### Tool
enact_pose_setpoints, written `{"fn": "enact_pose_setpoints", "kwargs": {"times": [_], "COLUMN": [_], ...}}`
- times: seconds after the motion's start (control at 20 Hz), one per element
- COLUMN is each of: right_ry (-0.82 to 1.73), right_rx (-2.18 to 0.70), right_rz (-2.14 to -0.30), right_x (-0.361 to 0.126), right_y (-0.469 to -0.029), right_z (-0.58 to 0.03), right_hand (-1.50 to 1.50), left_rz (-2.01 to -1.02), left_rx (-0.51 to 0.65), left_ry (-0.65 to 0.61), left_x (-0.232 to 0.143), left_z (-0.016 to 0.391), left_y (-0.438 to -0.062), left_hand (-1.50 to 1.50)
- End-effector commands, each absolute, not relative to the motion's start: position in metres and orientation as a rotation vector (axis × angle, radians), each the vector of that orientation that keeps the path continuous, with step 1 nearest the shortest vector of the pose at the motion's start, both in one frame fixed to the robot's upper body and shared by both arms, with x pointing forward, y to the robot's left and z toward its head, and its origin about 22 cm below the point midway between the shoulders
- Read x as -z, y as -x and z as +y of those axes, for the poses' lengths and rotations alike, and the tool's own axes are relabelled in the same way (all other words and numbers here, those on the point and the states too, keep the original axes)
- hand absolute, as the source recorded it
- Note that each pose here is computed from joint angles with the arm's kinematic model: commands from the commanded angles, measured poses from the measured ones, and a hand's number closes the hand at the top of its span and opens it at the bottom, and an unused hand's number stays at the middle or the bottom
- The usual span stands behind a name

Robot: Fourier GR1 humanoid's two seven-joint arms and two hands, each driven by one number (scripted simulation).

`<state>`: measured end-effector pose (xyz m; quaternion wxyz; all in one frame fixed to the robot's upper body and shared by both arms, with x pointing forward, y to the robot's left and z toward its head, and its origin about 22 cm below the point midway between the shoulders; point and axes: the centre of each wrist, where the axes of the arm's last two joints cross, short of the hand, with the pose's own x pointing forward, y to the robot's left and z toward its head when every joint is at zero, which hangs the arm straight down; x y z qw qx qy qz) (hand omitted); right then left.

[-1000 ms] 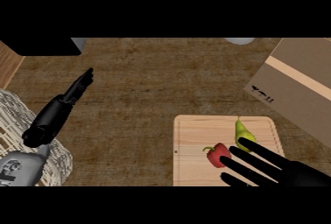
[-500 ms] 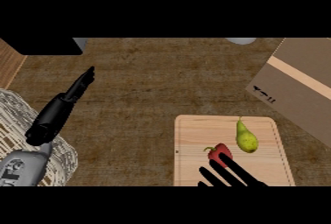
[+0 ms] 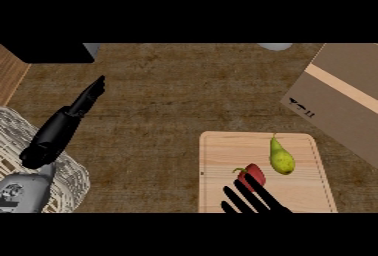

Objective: Pick the bell pepper from the cutting board and place it in the cardboard box

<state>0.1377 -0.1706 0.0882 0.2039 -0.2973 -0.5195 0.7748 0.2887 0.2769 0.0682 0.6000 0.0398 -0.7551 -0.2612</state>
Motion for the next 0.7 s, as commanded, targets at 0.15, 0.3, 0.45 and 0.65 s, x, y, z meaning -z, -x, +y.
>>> {"fn": "enact_pose_setpoints", "kwargs": {"times": [0.15,0.3,0.45,0.65], "right_ry": [0.885,0.922,0.970,0.950], "right_rx": [-2.179,-2.188,-2.168,-2.180], "right_rz": [-1.428,-1.399,-1.371,-1.379], "right_x": [-0.067,-0.068,-0.049,-0.051], "right_y": [-0.143,-0.156,-0.163,-0.182], "right_z": [-0.144,-0.158,-0.150,-0.154], "right_hand": [-1.50,-1.50,-1.50,-1.50], "left_rz": [-1.741,-1.748,-1.740,-1.752], "left_rx": [0.524,0.533,0.516,0.525], "left_ry": [-0.088,-0.101,-0.113,-0.107], "left_x": [-0.073,-0.084,-0.040,-0.057], "left_z": [0.272,0.279,0.283,0.264], "left_y": [-0.302,-0.288,-0.279,-0.300], "left_hand": [0.00,0.00,0.00,0.00]}}
